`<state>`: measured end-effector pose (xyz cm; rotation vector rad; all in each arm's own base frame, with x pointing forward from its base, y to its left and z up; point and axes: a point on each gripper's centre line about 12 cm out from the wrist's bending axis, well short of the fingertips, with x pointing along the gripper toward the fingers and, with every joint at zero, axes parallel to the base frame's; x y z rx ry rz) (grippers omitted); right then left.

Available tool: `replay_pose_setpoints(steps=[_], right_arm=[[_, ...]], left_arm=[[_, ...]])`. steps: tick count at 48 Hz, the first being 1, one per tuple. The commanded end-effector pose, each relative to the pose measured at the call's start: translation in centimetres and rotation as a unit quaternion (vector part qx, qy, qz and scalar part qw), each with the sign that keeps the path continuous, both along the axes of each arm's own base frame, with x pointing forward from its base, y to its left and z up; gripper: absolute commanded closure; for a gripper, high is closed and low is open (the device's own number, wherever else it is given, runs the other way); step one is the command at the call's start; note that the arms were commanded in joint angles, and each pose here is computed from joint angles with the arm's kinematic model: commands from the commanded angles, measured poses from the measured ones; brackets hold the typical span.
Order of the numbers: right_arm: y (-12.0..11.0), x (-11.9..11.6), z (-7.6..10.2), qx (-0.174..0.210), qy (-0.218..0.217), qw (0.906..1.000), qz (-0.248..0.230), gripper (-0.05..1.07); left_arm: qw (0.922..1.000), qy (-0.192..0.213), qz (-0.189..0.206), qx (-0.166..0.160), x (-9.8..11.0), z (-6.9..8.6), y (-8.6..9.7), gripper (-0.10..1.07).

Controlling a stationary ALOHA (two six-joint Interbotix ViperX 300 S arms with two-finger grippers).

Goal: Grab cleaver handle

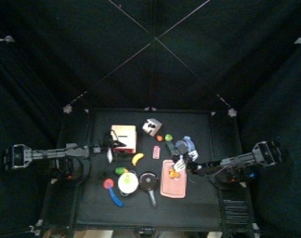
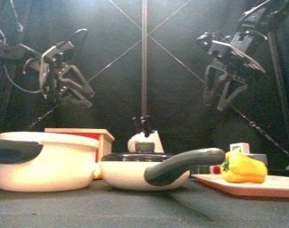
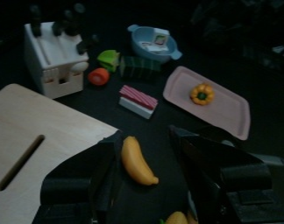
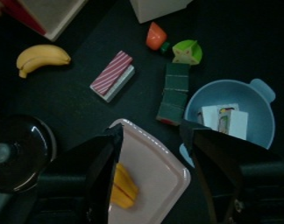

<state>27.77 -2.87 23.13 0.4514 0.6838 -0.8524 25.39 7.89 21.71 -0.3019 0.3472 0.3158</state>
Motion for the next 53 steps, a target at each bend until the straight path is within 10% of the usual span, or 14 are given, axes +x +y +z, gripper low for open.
replay_pose_setpoints(steps=[1, 33, 43, 53], right_arm=[[-0.8, -0.5, 0.8, -0.002, -0.027, 0.9996, 0.003, 0.18], [-4.1, -2.0, -1.3, -0.019, -0.053, 0.9979, 0.034, 0.28], [-4.3, -2.2, -1.7, -0.014, -0.051, 0.9981, 0.031, 0.28], [-4.2, -2.2, -1.8, -0.014, -0.05, 0.9982, 0.032, 0.28]], left_arm=[[0.9998, 0.009, 0.02, 0.002, 1.1, 2.0, 1.1, 0.13], [0.9864, 0.117, 0.109, 0.039, 7.9, 6.8, 9.1, 0.11], [0.9675, 0.202, 0.137, 0.068, 9.3, 6.7, 11.2, 0.0], [0.9703, 0.185, 0.145, 0.059, 10.8, 6.6, 12.4, -0.04]])
